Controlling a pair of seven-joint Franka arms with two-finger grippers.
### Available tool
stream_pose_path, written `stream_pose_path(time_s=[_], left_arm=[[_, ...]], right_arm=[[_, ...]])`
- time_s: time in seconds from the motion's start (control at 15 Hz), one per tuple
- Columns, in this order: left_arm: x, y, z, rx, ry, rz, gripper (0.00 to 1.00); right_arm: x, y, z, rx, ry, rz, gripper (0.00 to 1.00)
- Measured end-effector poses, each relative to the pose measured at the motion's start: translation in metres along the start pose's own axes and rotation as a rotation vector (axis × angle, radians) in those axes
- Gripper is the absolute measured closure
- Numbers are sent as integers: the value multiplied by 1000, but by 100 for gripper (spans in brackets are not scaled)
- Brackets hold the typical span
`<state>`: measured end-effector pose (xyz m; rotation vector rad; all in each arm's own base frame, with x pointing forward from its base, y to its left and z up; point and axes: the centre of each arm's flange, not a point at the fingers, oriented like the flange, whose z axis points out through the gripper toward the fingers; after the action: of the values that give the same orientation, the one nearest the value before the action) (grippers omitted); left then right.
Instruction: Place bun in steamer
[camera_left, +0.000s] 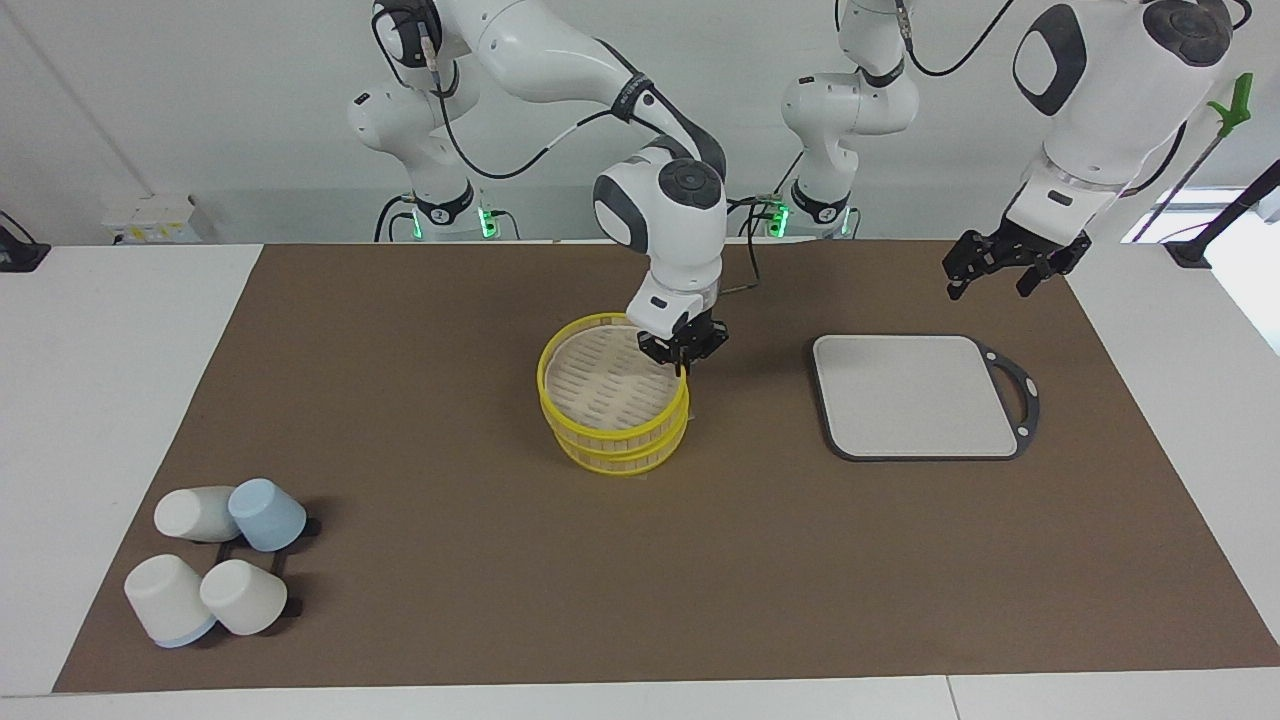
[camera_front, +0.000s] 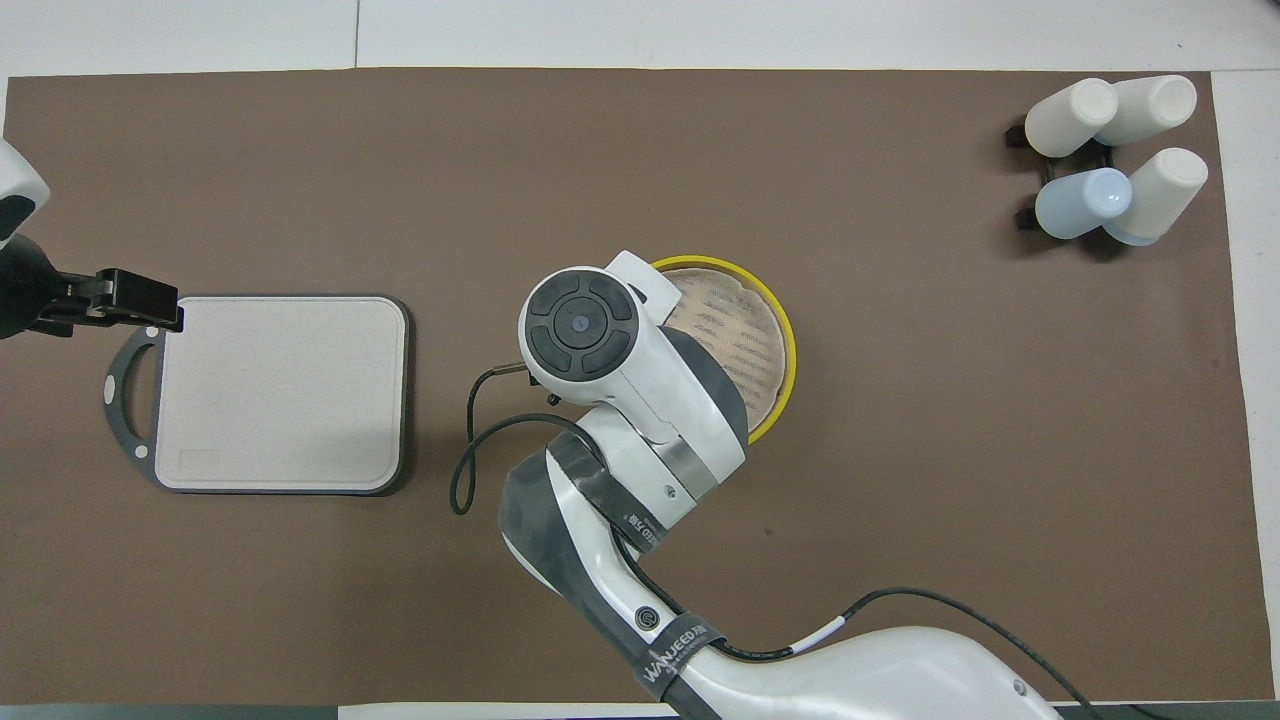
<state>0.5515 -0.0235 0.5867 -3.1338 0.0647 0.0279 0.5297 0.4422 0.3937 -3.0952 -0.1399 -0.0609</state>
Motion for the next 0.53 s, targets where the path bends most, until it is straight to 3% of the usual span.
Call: stream_pose_path(time_s=[0.53], left_arm=[[3, 1, -8, -12, 15, -1, 0]], right_arm=[[-5, -1, 5, 45, 50, 7, 92]])
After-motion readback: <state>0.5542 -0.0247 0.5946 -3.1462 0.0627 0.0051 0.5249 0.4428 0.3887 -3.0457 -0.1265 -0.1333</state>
